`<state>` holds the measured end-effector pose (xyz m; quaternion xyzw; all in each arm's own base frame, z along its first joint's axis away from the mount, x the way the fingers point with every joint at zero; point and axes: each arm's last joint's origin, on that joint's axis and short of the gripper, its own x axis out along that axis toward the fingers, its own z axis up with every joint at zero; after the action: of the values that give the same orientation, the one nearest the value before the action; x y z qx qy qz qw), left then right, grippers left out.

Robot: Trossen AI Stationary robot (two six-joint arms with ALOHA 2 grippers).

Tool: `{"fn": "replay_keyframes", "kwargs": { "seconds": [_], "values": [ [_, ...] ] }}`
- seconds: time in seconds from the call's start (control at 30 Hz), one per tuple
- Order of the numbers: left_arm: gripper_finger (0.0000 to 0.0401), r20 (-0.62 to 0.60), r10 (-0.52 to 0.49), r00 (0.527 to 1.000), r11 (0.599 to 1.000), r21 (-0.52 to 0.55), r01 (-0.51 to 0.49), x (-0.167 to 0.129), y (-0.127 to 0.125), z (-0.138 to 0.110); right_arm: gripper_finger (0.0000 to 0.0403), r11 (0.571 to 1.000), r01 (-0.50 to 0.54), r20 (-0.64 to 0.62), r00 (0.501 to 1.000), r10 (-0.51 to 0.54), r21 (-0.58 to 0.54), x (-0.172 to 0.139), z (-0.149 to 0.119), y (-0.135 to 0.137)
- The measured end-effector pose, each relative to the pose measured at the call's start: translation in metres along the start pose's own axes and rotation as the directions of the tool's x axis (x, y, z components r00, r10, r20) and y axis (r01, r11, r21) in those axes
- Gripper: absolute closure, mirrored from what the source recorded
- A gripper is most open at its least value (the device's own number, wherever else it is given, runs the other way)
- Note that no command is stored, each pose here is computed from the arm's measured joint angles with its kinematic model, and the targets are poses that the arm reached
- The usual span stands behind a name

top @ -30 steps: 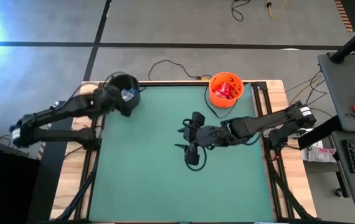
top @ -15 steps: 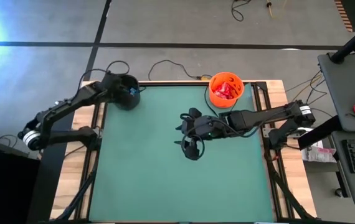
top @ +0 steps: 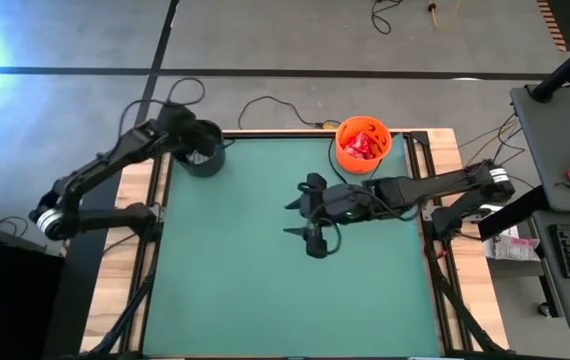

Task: Sort candy by brand, put in halloween buckets
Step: Return to Home Position

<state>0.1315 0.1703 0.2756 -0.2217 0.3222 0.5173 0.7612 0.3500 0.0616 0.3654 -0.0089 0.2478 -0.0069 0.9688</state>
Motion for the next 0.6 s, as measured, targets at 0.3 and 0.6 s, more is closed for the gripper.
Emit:
{"fn": "replay_keyframes", "kwargs": {
  "seconds": [0.3,0.6],
  "values": [
    [0.0191,0.233,-0.441,0.867,0.897,0.145,0.418,-0.092,-0.009,-0.024,0.0191,0.995,-0.097,0.355,0.931,0.084,0.02,-0.041,-0.047,-0.012],
    [0.0375,0.277,-0.617,0.736,0.786,0.269,0.557,-0.122,-0.004,-0.069,0.0271,0.993,0.108,0.245,0.963,-0.115,0.042,-0.064,-0.109,-0.031]
  ]
}}
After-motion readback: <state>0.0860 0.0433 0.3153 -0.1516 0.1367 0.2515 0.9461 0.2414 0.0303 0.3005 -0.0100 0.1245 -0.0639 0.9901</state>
